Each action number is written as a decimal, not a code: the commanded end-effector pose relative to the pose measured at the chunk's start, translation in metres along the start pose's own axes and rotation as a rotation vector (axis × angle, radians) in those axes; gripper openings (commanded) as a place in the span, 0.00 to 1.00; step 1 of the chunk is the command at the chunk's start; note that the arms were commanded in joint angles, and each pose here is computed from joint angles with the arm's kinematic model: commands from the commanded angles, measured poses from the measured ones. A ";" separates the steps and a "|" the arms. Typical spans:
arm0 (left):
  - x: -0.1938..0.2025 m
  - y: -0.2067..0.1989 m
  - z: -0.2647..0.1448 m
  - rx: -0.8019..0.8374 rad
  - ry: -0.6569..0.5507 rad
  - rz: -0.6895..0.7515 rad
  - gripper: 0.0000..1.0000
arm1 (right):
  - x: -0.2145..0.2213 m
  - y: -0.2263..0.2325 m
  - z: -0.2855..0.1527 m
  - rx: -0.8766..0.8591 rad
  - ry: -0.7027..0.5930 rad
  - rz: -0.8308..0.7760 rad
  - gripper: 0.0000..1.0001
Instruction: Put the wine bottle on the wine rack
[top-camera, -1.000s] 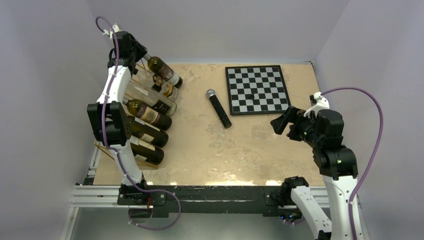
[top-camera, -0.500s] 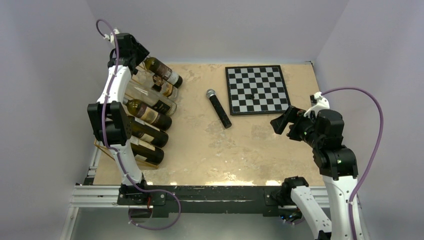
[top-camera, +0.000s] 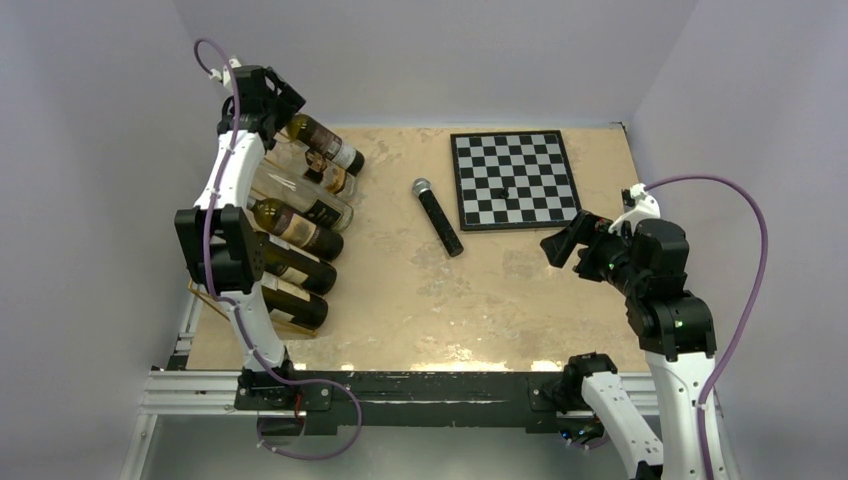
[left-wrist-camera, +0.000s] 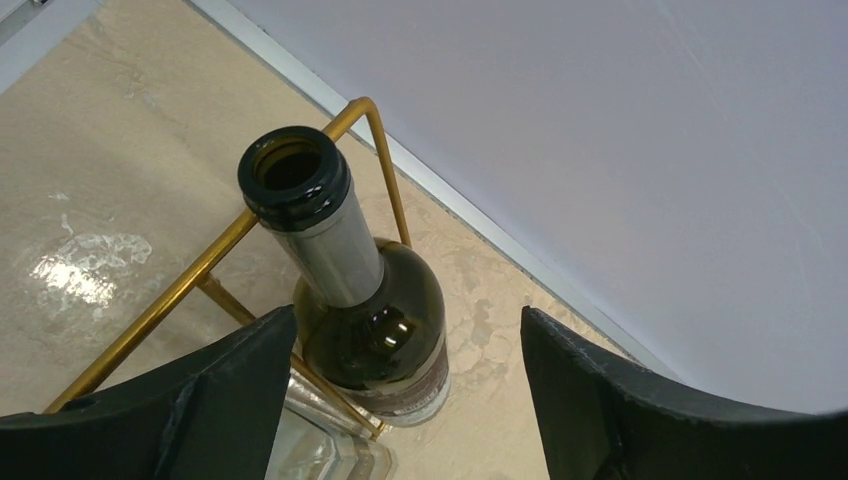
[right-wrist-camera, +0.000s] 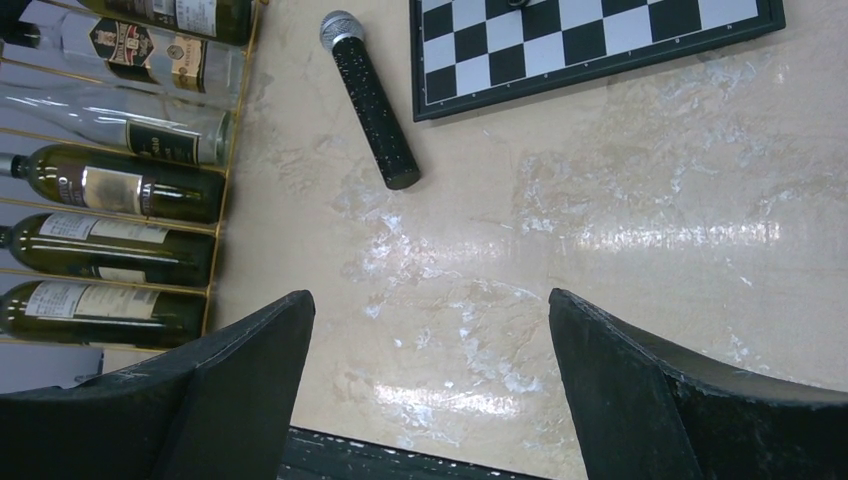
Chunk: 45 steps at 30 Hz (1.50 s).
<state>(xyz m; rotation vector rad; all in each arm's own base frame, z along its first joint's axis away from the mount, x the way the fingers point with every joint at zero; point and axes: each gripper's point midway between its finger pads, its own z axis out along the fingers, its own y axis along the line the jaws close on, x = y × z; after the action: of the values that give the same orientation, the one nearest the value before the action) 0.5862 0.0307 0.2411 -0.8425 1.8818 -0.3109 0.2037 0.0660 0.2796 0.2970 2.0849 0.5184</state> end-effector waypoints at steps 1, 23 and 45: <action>-0.026 -0.006 -0.029 0.019 -0.065 -0.006 0.87 | -0.010 0.011 -0.003 -0.051 -0.048 0.005 0.92; 0.016 -0.046 -0.245 0.451 0.081 0.298 0.99 | -0.034 0.018 -0.045 -0.044 -0.172 -0.062 0.92; 0.062 0.068 -0.457 0.414 -0.207 0.421 0.99 | -0.037 0.012 -0.103 -0.013 -0.337 -0.013 0.99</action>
<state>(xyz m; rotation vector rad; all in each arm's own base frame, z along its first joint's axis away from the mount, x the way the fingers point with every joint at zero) 0.1622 -0.0553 0.3597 -0.0816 1.7359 -0.4409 0.1504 0.0474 0.3486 0.2853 1.8166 0.4711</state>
